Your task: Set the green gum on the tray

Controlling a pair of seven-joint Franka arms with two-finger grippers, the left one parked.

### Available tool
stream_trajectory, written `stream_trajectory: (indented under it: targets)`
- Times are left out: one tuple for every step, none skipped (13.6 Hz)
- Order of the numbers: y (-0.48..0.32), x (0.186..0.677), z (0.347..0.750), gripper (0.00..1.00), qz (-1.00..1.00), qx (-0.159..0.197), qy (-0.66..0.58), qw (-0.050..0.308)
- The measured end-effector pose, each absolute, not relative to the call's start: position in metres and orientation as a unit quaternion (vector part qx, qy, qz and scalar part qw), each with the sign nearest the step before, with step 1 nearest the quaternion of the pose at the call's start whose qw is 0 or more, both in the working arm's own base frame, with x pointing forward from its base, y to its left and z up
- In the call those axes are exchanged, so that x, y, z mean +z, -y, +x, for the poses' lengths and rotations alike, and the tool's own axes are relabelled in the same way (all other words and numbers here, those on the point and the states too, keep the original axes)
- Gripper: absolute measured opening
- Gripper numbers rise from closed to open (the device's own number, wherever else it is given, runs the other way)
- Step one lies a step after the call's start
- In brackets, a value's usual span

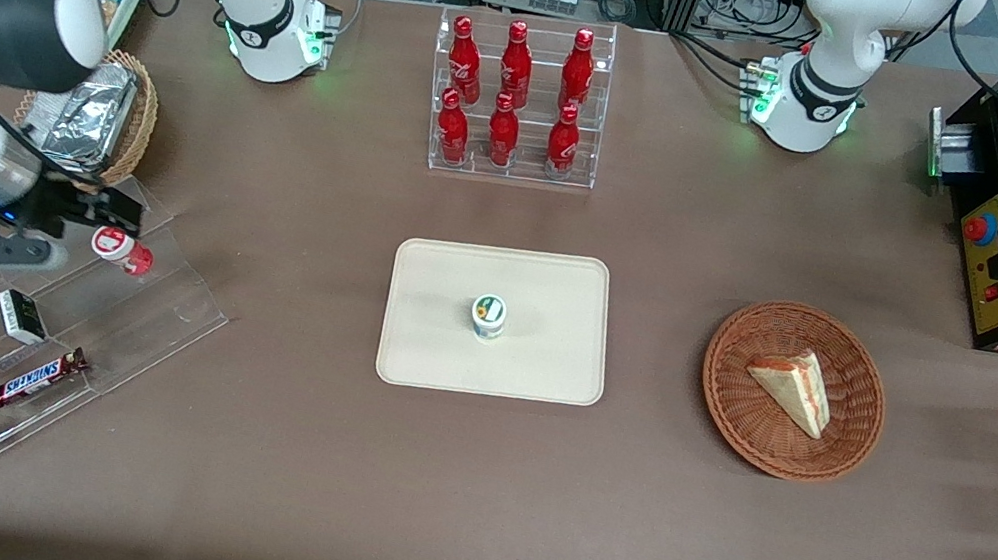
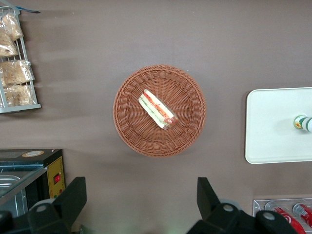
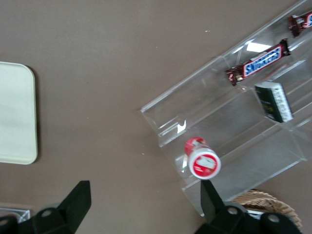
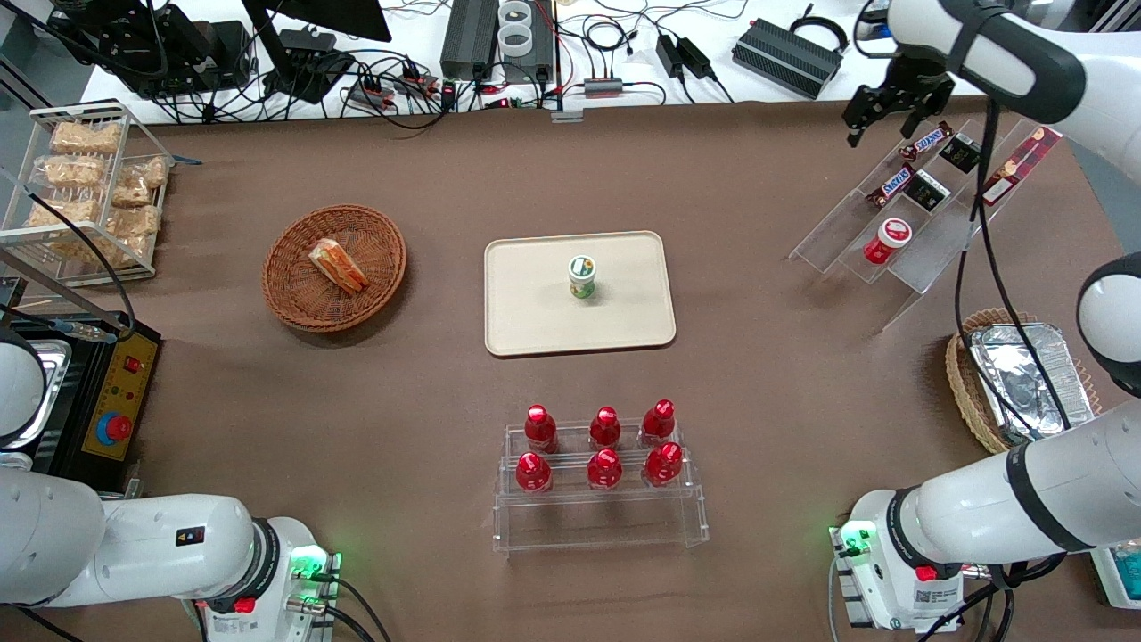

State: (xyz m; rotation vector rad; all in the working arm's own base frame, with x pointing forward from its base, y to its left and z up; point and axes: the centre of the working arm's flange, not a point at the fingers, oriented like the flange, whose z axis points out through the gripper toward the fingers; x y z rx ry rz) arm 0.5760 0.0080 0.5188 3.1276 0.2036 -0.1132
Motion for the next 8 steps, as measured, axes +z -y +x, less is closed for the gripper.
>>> stream_trajectory:
  targets:
    - [0.001, 0.529, 0.571, 1.0, 0.997, -0.028, -0.066, 0.002]
    - [0.007, 0.538, 0.565, 1.0, 0.998, -0.022, -0.065, 0.002]
    - [0.01, 0.547, 0.559, 1.0, 0.998, -0.02, -0.063, 0.002]
    - [0.013, 0.554, 0.553, 1.0, 0.998, -0.023, -0.06, 0.001]
    - [0.016, 0.561, 0.548, 1.0, 0.998, -0.026, -0.053, 0.001]
    - [0.021, 0.566, 0.542, 1.0, 0.999, -0.03, -0.041, 0.0]
    - [0.024, 0.57, 0.537, 1.0, 0.999, -0.036, -0.026, -0.001]
    - [0.026, 0.575, 0.532, 1.0, 0.999, -0.043, -0.011, -0.001]
